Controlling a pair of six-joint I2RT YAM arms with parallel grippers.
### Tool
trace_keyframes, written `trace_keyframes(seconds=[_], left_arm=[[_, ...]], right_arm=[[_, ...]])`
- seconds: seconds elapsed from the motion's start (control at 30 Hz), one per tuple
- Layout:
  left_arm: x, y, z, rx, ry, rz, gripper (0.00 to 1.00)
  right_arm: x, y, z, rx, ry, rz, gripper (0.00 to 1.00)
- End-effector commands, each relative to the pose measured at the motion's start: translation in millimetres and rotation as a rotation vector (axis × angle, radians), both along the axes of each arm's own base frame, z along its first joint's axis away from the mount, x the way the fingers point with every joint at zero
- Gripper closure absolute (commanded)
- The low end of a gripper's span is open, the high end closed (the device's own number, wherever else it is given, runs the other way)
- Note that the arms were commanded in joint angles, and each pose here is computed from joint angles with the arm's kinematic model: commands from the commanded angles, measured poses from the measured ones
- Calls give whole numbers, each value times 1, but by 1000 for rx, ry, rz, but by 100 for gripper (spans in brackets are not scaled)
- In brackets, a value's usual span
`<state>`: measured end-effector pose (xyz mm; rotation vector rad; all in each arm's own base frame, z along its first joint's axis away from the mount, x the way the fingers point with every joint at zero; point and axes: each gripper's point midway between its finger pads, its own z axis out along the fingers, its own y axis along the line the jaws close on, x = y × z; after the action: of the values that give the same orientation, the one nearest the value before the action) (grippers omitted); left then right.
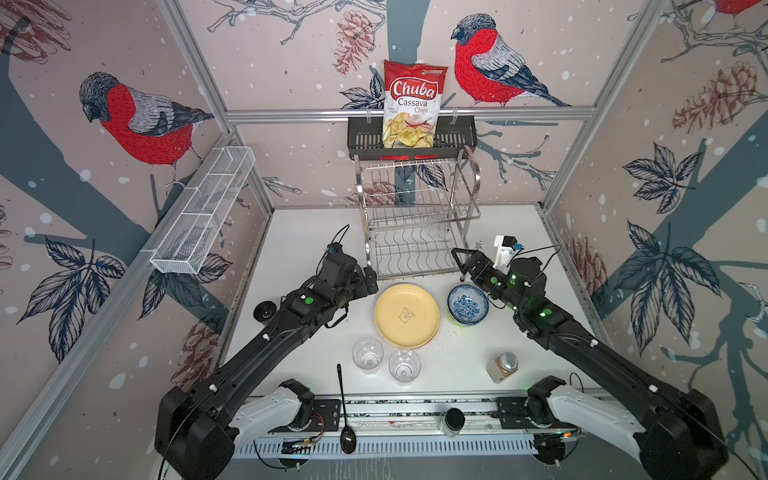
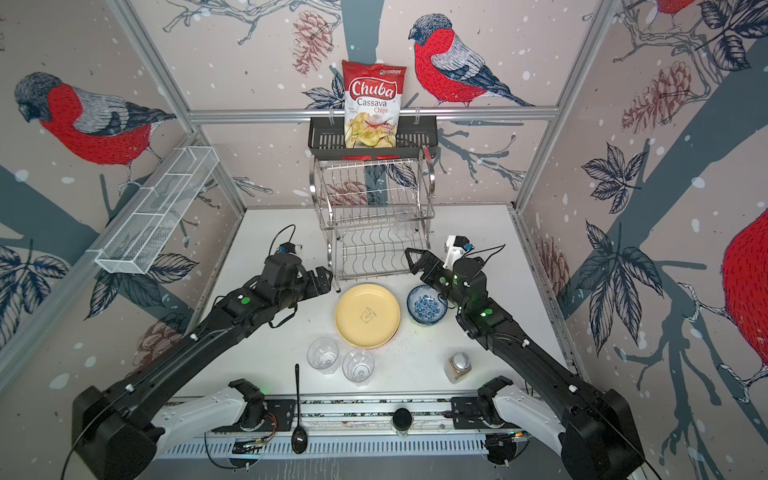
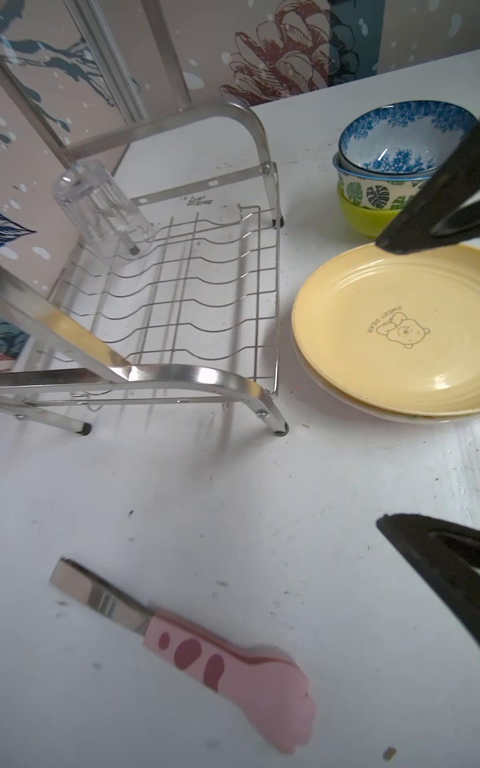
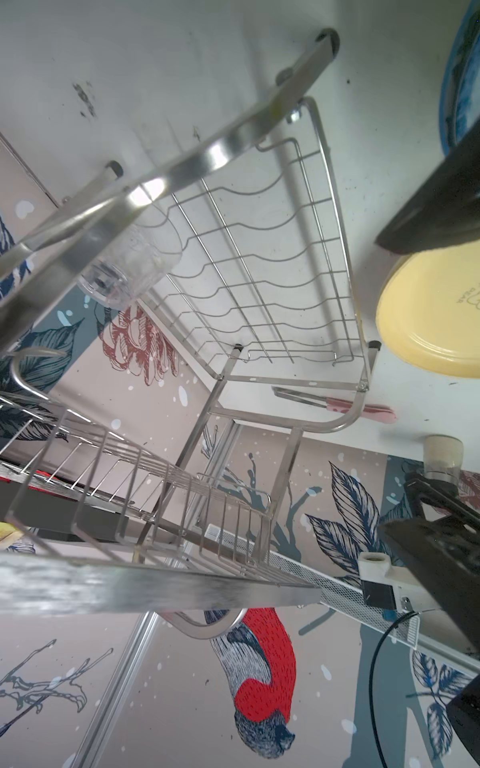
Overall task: Unload the mixed dishes from the dish rack
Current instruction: 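Move the left gripper back toward the rack while the right gripper approaches it too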
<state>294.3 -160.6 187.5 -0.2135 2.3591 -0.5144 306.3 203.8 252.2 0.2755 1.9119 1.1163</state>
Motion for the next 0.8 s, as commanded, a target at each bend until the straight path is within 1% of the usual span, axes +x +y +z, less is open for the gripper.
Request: trace_keyframes(seconds=[0.0, 0.13, 0.27, 0.43, 0.53, 0.7, 0.77], left_arm=[[11, -12, 3, -31, -36, -41, 4], [21, -17, 4, -46, -57, -35, 4], [26, -18, 1, -32, -49, -37, 4], [32, -19, -9, -15, -35, -28, 4], [39, -17, -15, 4, -34, -16, 4], [53, -16, -28, 23, -22, 2, 4], [60, -18, -29, 24, -28, 11, 8]], right_arm=[[5, -6, -2, -88, -34, -43, 1], [9, 5, -5, -131, -33, -13, 1], [11, 19, -10, -171, -31, 30, 1], [10, 19, -10, -235, -61, -2, 1], [8, 18, -8, -248, -80, -17, 1], [10, 16, -12, -272, -77, -28, 1], [11, 17, -15, -275, -71, -24, 1]])
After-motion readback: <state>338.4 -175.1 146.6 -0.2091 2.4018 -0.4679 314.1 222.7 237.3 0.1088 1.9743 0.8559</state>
